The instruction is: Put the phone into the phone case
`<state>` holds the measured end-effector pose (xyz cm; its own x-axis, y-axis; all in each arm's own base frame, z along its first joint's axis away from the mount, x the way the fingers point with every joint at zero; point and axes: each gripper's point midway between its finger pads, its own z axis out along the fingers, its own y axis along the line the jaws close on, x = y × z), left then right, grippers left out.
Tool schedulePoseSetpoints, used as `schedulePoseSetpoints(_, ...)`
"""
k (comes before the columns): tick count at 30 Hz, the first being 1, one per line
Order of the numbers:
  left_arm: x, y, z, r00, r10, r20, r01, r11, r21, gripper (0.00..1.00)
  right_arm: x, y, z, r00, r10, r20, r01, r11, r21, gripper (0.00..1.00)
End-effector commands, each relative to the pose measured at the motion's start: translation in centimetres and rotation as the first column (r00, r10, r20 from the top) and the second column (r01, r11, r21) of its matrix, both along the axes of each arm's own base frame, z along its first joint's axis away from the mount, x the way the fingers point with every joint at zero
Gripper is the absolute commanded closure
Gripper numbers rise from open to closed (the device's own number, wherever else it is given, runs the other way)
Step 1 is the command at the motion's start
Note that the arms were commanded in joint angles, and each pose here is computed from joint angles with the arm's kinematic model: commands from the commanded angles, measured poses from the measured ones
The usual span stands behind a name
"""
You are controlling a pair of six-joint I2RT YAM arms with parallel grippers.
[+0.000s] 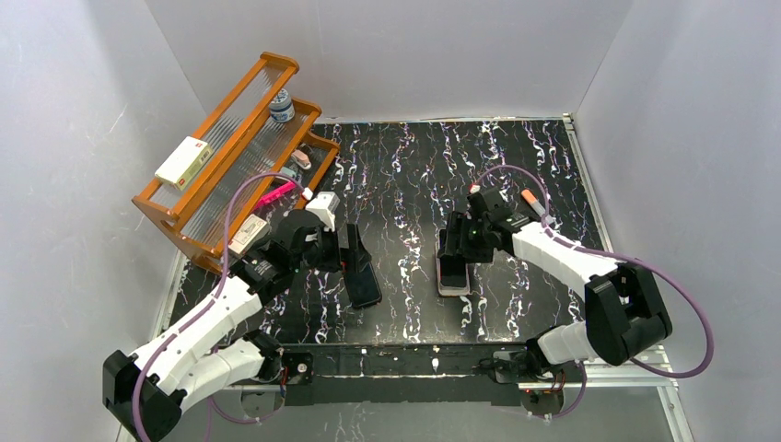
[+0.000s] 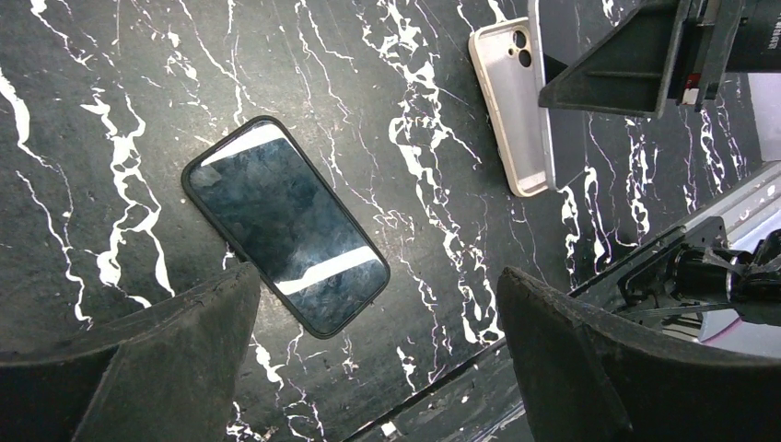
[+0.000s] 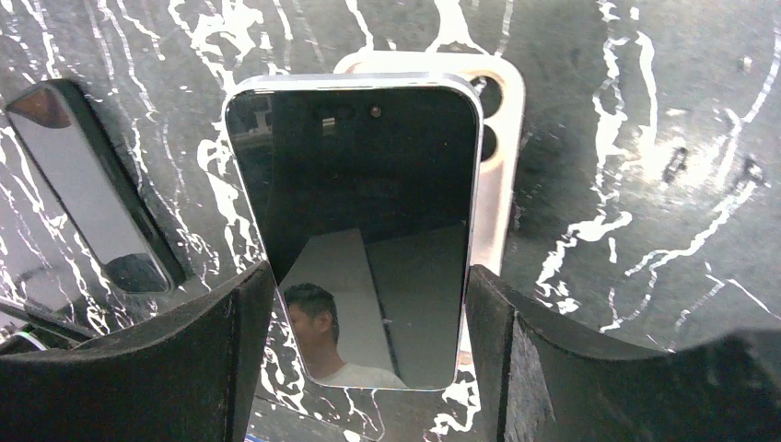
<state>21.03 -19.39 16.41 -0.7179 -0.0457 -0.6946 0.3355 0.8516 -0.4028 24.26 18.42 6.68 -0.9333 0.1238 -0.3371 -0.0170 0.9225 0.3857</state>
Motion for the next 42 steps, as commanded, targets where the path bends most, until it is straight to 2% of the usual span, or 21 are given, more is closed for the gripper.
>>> schedulePoseSetpoints(1, 0.2, -0.8, 1.3, 1.000, -0.014, 0.006, 0.014, 0.999, -0.046, 0.02, 3.1, 3.0, 3.5, 0.985, 0.005, 0.172, -0.018, 0.997, 0.077, 0.55)
schedulePoseSetpoints(9, 0.3, -0.8, 2.1, 1.000, -0.008, 0.028, 0.010, 0.998, -0.060, 0.02, 3.1, 3.8, 2.1, 0.975, 0.017, 0.219, -0.031, 0.998, 0.063, 0.56)
schedulePoseSetpoints(20, 0.1, -0.8, 2.5, 0.999, -0.018, 0.029, 0.019, 0.998, -0.062, 0.02, 2.7, 2.1, -0.1, 0.968, 0.024, 0.251, -0.001, 0.996, -0.092, 0.58)
schedulePoseSetpoints(33, -0.5, -0.6, 1.6, 1.000, -0.014, 0.014, 0.015, 0.997, -0.073, 0.02, 0.2, 0.7, -1.6, 0.973, 0.004, 0.230, 0.023, 0.993, -0.115, 0.57)
schedulePoseSetpoints(36, -0.5, -0.7, 1.7, 1.000, -0.013, 0.012, 0.014, 0.997, -0.077, 0.02, -0.2, 0.6, -1.6, 0.974, 0.001, 0.226, 0.028, 0.992, -0.122, 0.53)
schedulePoseSetpoints(39, -0.5, -0.7, 1.6, 1.000, -0.013, 0.009, 0.014, 0.997, -0.081, 0.02, -0.7, 0.5, -1.5, 0.978, -0.011, 0.211, 0.037, 0.992, -0.122, 0.45)
schedulePoseSetpoints(42, -0.6, -0.9, 1.5, 1.000, -0.021, -0.001, 0.021, 0.997, -0.081, 0.02, -1.0, 0.3, -1.0, 0.982, -0.027, 0.190, 0.051, 0.991, -0.124, 0.30)
